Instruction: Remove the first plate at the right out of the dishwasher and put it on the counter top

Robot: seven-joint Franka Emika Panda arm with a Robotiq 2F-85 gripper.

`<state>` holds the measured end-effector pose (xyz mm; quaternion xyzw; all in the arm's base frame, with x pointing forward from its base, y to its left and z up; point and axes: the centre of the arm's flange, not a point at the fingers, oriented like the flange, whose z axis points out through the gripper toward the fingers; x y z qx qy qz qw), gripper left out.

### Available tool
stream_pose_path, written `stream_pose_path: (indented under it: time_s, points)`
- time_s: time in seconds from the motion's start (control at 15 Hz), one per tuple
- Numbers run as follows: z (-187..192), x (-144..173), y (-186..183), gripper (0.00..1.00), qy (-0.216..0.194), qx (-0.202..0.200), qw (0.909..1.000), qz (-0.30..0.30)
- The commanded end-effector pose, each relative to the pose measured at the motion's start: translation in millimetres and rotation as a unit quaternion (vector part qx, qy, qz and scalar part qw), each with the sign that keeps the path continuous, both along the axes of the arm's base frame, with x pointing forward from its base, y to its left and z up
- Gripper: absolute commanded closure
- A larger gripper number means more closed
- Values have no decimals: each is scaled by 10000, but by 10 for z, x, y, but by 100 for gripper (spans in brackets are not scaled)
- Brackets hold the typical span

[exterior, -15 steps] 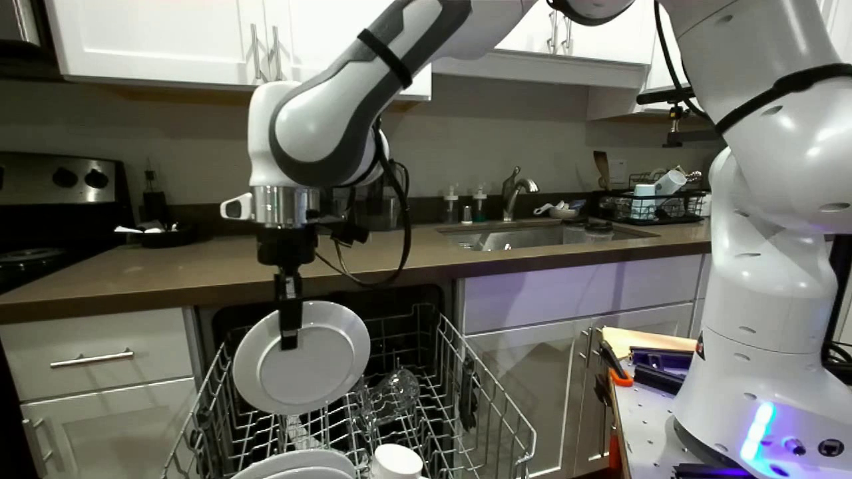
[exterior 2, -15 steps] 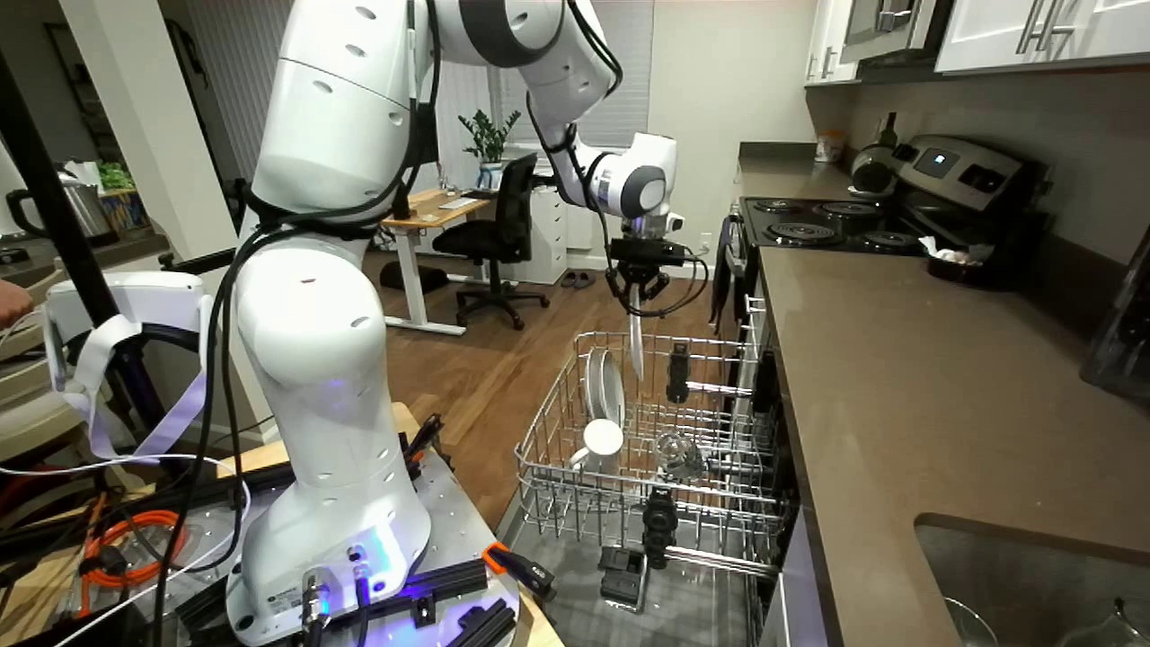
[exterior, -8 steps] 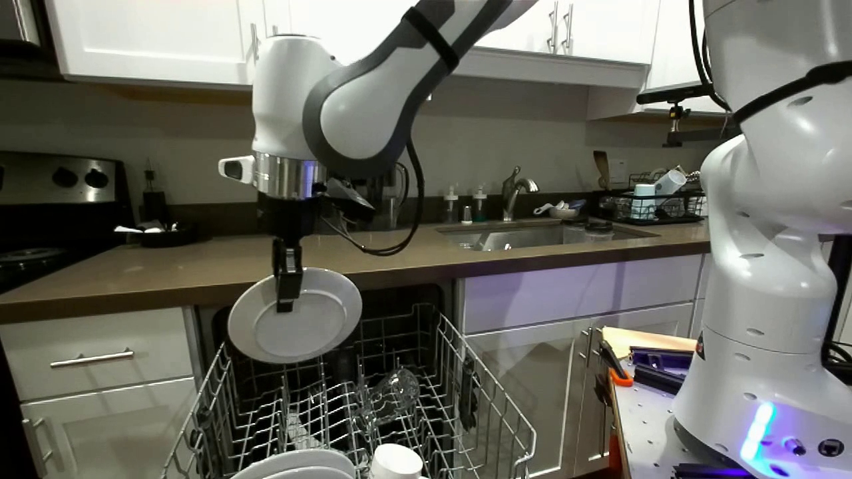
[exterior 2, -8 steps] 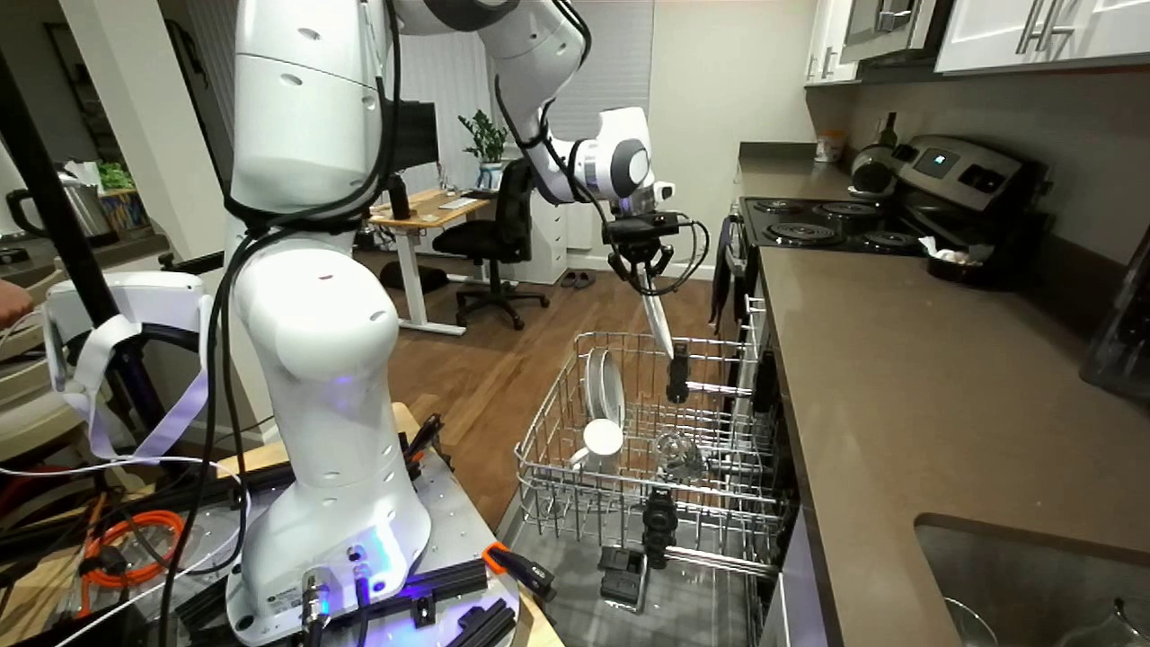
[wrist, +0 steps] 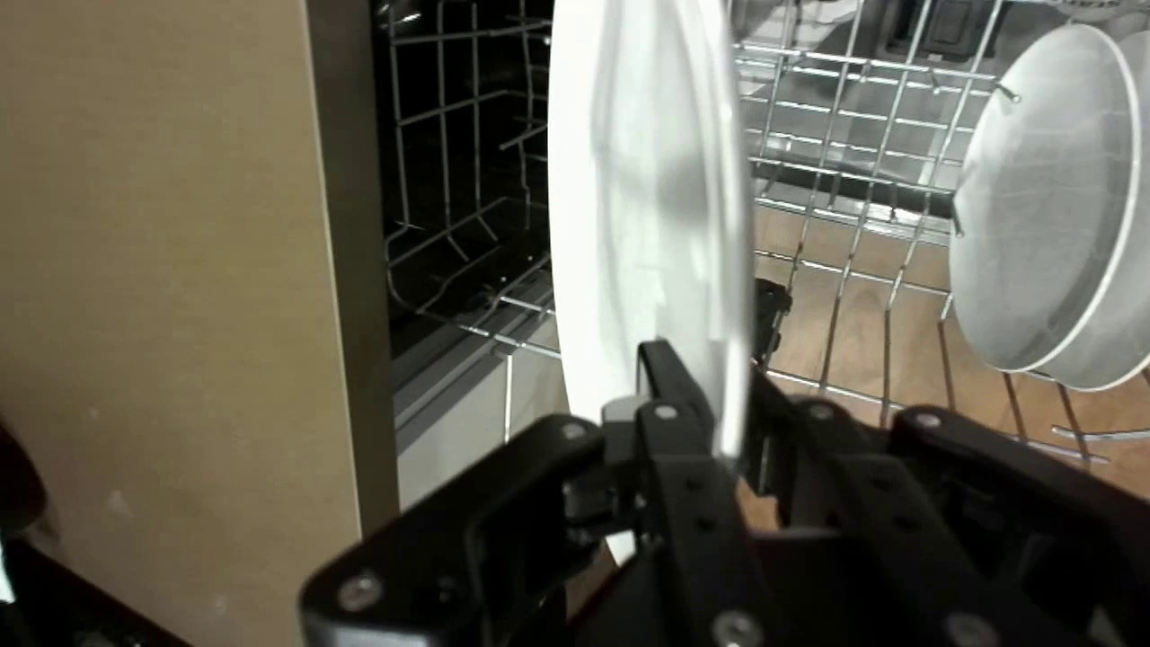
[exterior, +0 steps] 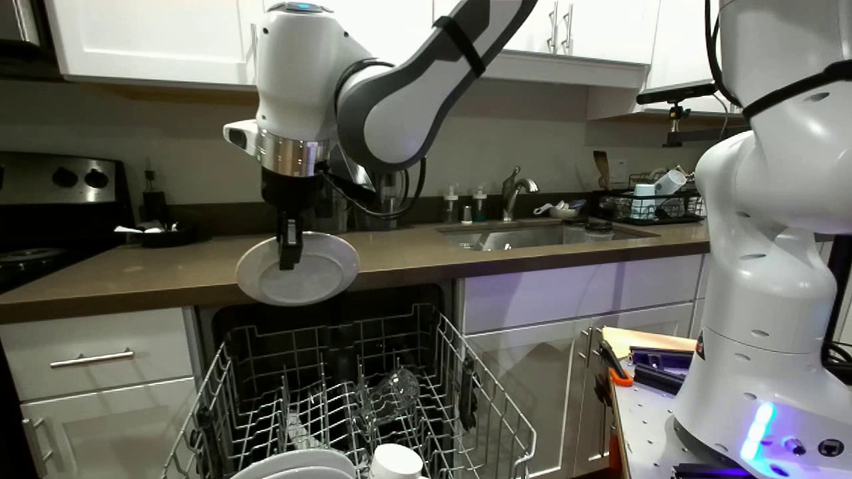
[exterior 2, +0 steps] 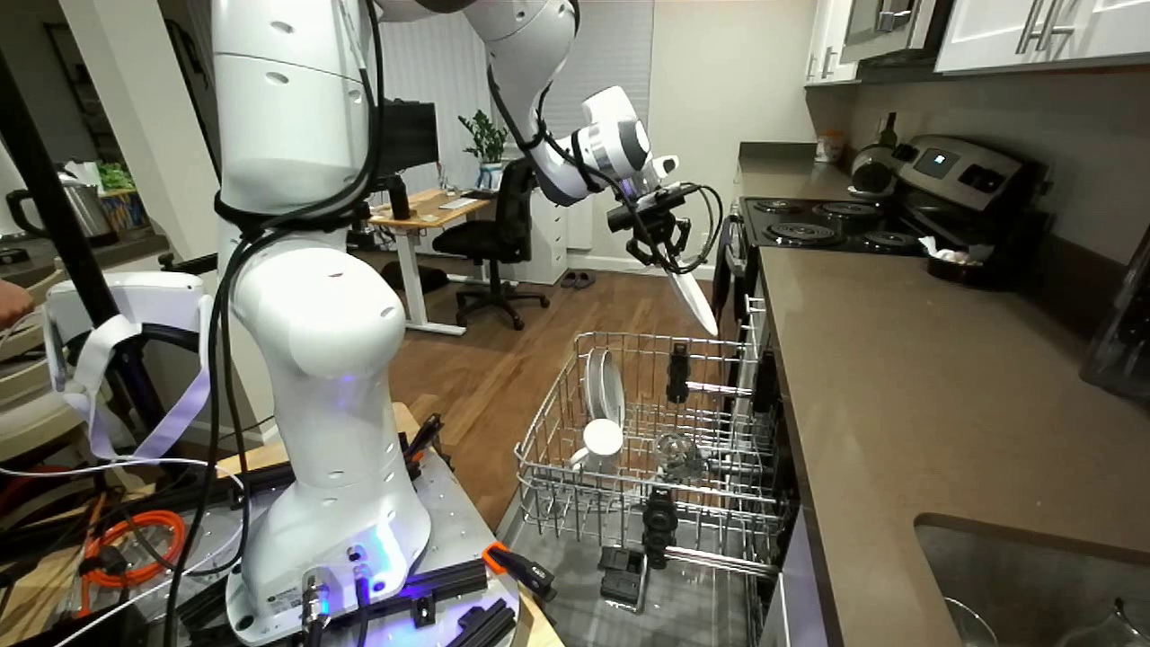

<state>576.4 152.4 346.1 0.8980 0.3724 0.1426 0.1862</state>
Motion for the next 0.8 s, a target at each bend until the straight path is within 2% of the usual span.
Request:
stream_pose_path:
  time_s: [0.0, 0.4, 0.73]
  points:
    - [200, 44, -32, 94, -441, -303, 9984, -163]
    - [333, 222, -134, 94, -979, -660, 9920, -446]
    - [271, 438, -302, 94, -1250, -1012, 9831, -878]
